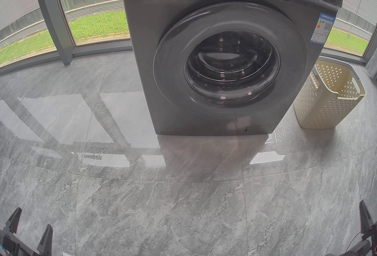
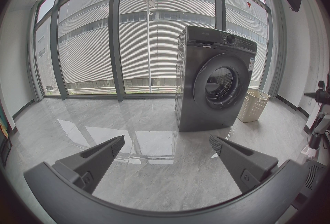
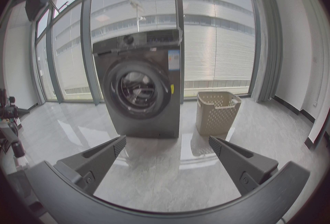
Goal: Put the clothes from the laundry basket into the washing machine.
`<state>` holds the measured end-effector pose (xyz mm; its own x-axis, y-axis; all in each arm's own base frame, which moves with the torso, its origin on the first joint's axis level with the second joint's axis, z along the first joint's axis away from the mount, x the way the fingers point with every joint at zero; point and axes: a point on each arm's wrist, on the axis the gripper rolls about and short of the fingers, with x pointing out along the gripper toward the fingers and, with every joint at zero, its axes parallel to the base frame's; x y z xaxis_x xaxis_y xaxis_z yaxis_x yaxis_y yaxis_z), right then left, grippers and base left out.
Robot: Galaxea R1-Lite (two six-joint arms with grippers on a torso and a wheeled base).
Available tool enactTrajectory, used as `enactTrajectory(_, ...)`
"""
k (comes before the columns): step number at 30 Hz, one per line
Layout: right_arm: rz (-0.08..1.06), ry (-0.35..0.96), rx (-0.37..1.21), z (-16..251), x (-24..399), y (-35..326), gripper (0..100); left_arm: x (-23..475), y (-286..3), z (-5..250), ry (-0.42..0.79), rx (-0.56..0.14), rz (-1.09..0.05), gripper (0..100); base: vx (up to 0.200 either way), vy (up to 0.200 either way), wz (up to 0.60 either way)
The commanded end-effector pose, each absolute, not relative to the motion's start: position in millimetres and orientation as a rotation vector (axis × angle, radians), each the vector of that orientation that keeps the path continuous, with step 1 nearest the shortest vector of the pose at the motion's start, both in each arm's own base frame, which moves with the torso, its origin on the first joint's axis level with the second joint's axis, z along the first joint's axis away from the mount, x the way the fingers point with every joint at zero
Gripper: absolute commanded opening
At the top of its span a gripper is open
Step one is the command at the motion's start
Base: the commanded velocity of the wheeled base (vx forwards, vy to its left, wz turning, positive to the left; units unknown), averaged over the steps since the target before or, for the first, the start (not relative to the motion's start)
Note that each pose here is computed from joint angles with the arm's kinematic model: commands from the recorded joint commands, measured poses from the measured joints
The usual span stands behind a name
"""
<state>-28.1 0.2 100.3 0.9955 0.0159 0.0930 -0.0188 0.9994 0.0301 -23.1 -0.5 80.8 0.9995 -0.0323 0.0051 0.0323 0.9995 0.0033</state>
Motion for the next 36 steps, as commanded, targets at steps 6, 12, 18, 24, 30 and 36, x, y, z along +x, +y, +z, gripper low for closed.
enactTrajectory(6, 0.223, 0.144, 0.085, 175, 37, 6, 100, -22, -1, 76, 0.003, 0.006, -0.032, 100, 0.000, -0.200, 0.00)
enactTrajectory(12, 0.502, 0.268, 0.142, 188, 141, 51, 100, -22, -1, 76, 0.003, 0.006, -0.034, 100, 0.000, -0.100, 0.00)
enactTrajectory(18, 0.543, 0.363, 0.211, 179, 184, 99, 100, -22, -1, 76, 0.003, 0.008, -0.031, 100, 0.000, 0.000, 0.00)
enactTrajectory(24, 0.584, 0.363, 0.207, 182, 191, 116, 100, -22, -1, 76, 0.003, 0.008, -0.029, 100, 0.000, -0.100, 0.00)
enactTrajectory(30, 0.581, 0.349, 0.212, 187, 203, 126, 100, -22, 0, 76, 0.003, 0.008, -0.031, 100, 0.000, -0.100, 0.00)
enactTrajectory(36, 0.589, 0.326, 0.224, 195, 223, 139, 100, -22, 0, 76, 0.001, 0.008, -0.031, 100, 0.100, 0.000, 0.00)
